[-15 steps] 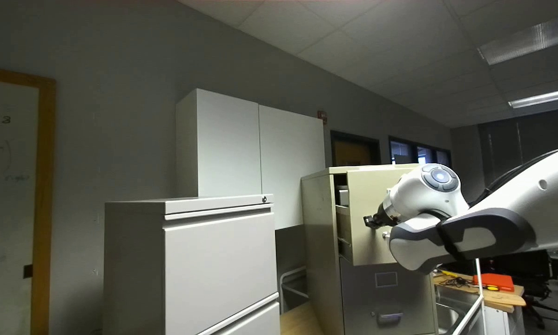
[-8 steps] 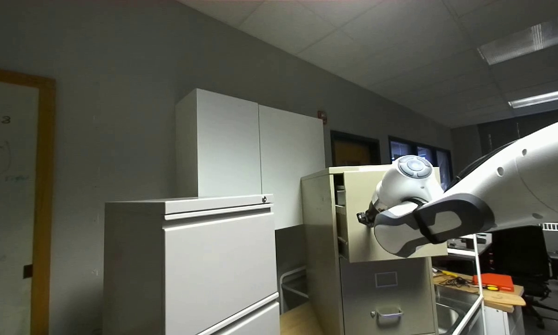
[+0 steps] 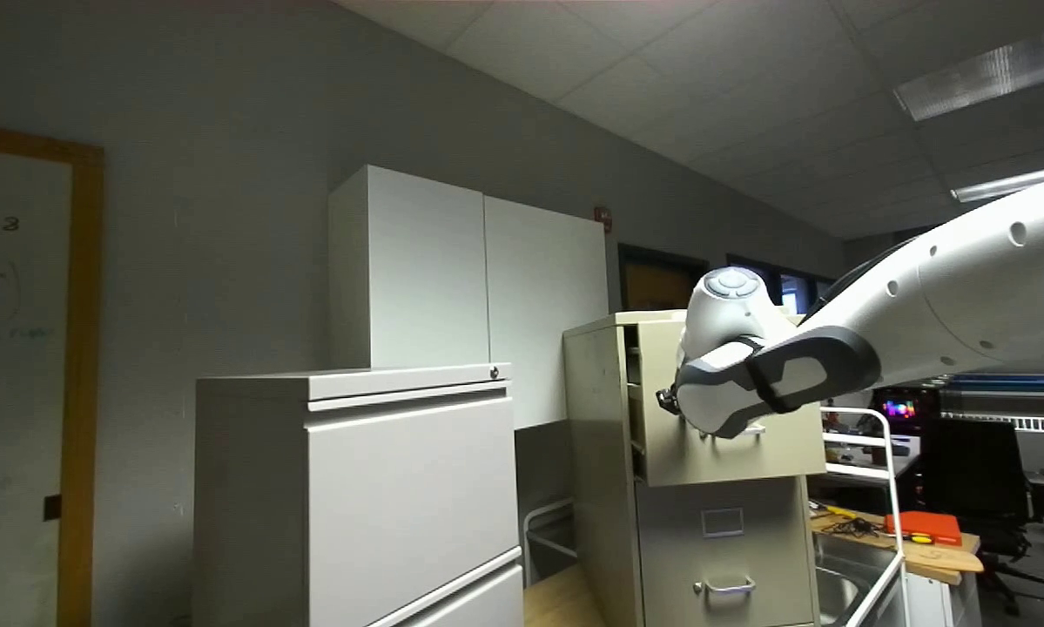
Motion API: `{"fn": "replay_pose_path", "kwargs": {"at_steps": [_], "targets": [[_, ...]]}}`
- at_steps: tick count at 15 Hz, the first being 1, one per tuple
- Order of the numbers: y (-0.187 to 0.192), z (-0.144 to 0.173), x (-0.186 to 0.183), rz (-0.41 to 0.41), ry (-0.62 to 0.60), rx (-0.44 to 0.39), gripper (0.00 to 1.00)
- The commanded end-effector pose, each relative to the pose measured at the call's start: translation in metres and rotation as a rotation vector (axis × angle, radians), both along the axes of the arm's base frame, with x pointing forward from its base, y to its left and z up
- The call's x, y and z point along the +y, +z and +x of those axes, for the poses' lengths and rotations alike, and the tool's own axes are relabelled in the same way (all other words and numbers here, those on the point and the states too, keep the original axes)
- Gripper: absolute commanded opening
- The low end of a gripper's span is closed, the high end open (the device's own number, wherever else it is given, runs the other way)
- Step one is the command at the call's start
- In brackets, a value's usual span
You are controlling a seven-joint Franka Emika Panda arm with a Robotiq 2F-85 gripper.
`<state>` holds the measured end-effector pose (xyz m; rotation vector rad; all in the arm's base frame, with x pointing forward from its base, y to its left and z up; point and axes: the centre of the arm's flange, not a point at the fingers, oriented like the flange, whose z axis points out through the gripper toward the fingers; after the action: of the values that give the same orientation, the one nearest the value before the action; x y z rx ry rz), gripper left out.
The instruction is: Close the upper drawer
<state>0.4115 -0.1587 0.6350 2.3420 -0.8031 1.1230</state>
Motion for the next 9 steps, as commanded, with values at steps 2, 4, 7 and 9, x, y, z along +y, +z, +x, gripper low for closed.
{"fn": "replay_pose_path", "kwargs": {"at_steps": [2, 4, 7, 9], "targets": [[-0.004, 0.063, -0.023, 0.076, -0.006, 0.064, 0.0], [-0.004, 0.071, -0.025, 0.09, -0.018, 0.09, 0.0], [-0.003, 0.085, -0.027, 0.111, -0.037, 0.127, 0.0], [-0.003, 0.097, -0.03, 0.124, -0.049, 0.156, 0.0]]}}
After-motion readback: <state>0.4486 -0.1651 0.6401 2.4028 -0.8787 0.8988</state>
